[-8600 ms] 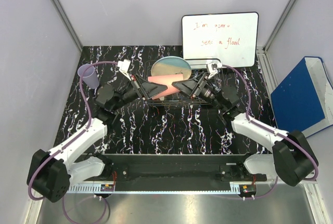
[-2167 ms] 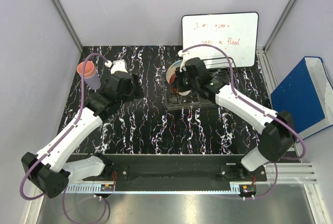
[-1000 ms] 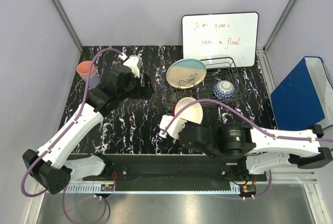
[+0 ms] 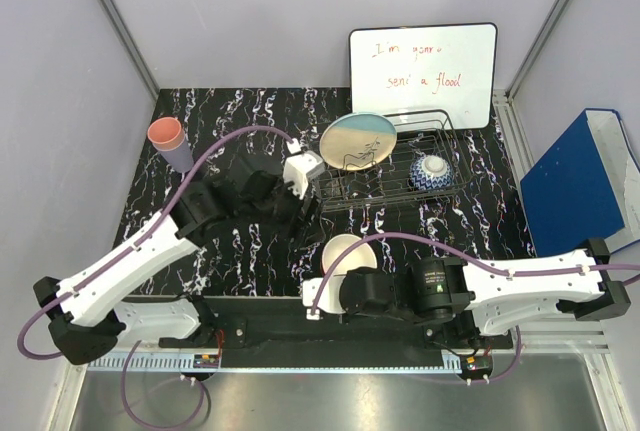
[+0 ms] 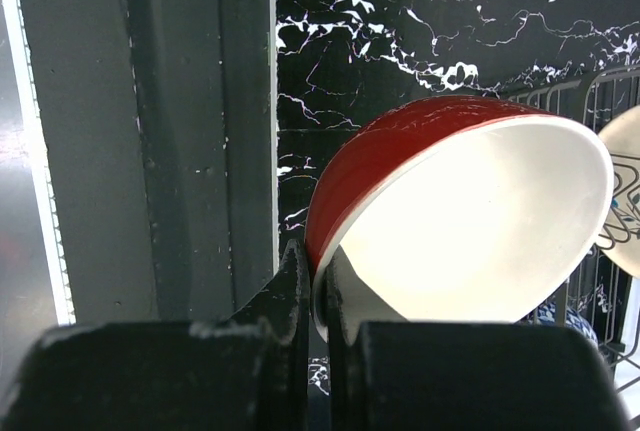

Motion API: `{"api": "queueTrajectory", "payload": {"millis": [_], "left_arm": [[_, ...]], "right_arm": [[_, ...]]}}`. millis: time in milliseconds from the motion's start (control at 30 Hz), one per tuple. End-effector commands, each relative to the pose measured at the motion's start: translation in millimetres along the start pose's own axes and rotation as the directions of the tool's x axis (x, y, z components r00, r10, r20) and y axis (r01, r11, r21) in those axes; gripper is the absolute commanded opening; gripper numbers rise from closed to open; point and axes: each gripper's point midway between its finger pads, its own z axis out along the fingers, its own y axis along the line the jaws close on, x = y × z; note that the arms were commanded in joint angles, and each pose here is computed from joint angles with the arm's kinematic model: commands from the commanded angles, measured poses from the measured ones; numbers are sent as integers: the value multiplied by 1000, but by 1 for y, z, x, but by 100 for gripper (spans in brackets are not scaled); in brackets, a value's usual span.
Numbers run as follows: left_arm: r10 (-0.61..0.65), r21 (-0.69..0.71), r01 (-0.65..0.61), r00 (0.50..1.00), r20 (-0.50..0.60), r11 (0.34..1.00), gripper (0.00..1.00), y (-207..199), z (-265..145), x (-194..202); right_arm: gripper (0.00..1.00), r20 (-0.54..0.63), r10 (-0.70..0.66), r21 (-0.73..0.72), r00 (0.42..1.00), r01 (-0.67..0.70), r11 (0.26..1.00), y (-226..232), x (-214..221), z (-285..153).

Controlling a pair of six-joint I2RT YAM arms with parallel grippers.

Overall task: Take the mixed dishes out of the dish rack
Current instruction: Place the bowl at the center of the board.

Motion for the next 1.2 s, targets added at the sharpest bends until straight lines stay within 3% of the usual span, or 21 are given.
{"api": "queueTrajectory", "payload": {"millis": [0,533,667,700,767,800,867,1167], "left_arm": [[9,35,-7,999,-45,999,71,-14,8,16],[43,44,-36,984,-171,998,67,-24,42,48],[43,49,-34,980,-194,998,50,-23,50,54],[42,45,-33,978,-202,998,39,-22,53,56],[44,45,-35,977,-207,998,27,-21,55,57],[45,40,-37,976,-211,999,13,-20,56,59],[43,36,-36,976,-212,999,0,-19,57,59],[44,-18,-47,988,-146,999,0,-10,51,48]], "right_arm": [[0,96,-13,65,995,7,998,-15,-22,-6],[0,108,-57,86,993,48,995,-19,-25,0],[0,114,-63,80,991,54,995,-19,-31,2],[0,117,-63,76,991,55,996,-18,-32,2],[0,115,-72,75,991,64,995,-18,-34,4],[0,117,-70,76,991,61,995,-18,-34,3],[0,120,-73,77,990,64,995,-18,-35,4],[0,116,-53,133,992,38,990,-28,-34,3]]}}
